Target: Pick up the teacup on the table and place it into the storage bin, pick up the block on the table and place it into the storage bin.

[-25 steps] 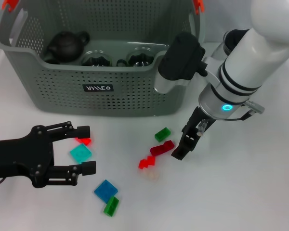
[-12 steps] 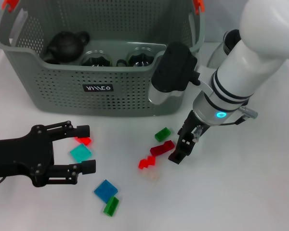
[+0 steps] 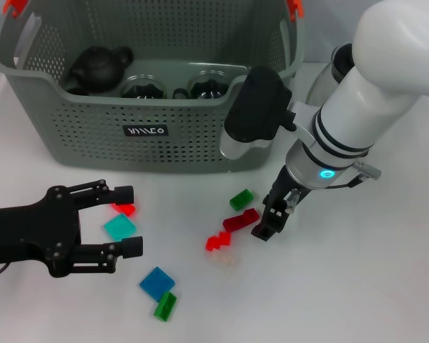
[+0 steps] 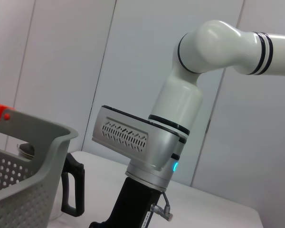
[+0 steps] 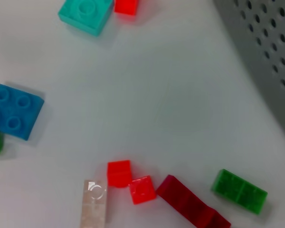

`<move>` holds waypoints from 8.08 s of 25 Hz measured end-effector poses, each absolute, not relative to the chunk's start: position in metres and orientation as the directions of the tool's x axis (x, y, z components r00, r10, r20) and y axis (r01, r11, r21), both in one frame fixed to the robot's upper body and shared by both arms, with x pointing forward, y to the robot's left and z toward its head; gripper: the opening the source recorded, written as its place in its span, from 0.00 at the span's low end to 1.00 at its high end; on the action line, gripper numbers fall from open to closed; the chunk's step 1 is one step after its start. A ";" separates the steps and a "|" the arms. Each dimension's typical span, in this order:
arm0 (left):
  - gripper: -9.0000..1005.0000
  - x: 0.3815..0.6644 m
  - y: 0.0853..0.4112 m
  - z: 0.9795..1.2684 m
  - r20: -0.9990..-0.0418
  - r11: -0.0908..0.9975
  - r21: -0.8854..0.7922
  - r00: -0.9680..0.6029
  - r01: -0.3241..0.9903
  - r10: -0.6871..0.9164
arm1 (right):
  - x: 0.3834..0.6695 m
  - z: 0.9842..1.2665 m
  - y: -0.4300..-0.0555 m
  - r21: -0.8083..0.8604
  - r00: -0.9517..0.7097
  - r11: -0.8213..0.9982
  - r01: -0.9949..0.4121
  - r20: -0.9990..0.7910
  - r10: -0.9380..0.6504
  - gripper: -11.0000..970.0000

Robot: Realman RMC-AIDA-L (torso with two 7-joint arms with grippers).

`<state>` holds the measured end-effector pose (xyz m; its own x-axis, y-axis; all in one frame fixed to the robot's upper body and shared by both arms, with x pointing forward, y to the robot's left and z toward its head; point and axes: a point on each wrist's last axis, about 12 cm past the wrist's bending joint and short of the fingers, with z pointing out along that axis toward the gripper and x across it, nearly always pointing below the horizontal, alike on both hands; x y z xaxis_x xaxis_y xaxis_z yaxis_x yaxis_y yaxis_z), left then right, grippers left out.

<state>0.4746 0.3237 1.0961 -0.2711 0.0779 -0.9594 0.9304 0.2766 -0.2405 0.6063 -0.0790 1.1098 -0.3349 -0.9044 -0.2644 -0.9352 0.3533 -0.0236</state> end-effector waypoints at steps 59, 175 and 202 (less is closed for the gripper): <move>0.85 0.480 0.323 1.098 -0.960 0.276 -0.227 -0.262 0.934 0.095 | 0.681 1.249 -0.068 -0.169 -0.311 0.580 -0.797 -0.708 -0.634 0.46; 0.85 0.476 0.318 1.081 -0.948 0.279 -0.238 -0.285 0.930 0.143 | 0.622 1.115 -0.082 0.116 -0.596 0.610 -0.784 -0.419 -0.685 0.82; 0.85 0.477 0.317 1.079 -0.948 0.285 -0.235 -0.284 0.929 0.142 | 0.621 1.105 -0.077 0.075 -0.561 0.595 -0.800 -0.446 -0.697 0.73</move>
